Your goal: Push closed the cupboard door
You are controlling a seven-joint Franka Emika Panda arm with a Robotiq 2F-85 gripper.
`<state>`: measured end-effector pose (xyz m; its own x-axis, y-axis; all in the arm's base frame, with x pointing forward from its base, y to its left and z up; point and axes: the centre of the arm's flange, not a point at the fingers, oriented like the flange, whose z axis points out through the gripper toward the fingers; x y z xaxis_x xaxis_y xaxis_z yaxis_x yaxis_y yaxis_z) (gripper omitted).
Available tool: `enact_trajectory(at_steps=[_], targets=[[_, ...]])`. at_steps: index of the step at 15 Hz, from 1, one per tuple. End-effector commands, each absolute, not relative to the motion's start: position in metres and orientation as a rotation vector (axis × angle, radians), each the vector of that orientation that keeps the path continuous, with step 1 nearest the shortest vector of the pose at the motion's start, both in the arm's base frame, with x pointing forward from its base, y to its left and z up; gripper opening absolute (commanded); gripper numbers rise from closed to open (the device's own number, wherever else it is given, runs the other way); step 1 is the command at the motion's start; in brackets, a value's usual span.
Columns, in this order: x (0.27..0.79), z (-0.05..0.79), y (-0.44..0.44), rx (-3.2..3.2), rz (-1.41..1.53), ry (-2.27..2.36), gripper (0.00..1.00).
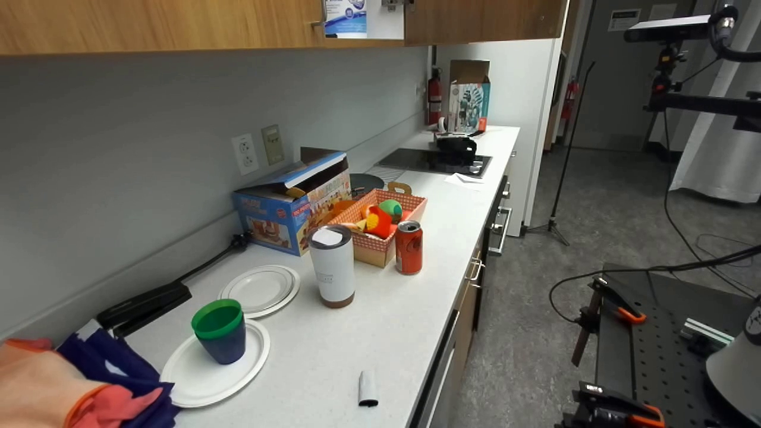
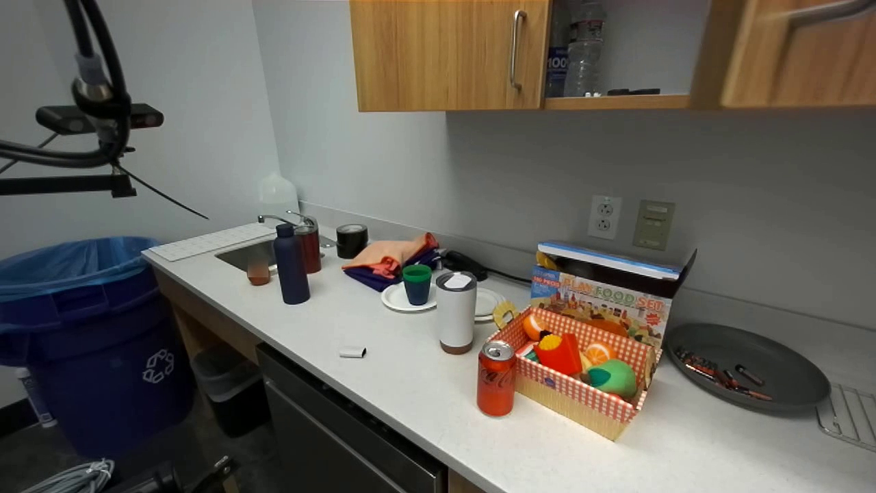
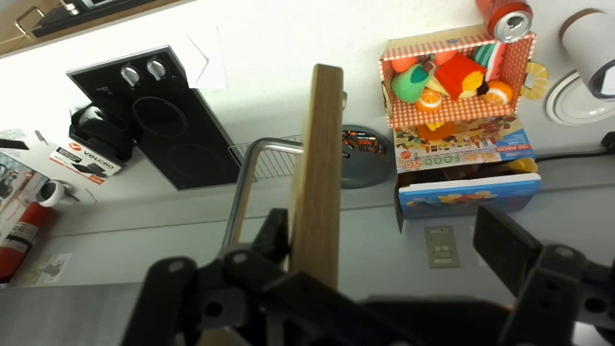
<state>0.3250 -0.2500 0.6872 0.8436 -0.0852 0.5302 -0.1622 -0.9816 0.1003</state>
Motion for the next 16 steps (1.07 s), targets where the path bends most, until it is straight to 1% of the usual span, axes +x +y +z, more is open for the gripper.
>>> enact_trajectory(at_steps=[1, 16], targets=[[0.358, 0.692, -0.215, 2.871, 0.854, -0.143, 1.0], [0.458, 0.711, -0.125, 2.947, 0.987, -0.189, 1.0]])
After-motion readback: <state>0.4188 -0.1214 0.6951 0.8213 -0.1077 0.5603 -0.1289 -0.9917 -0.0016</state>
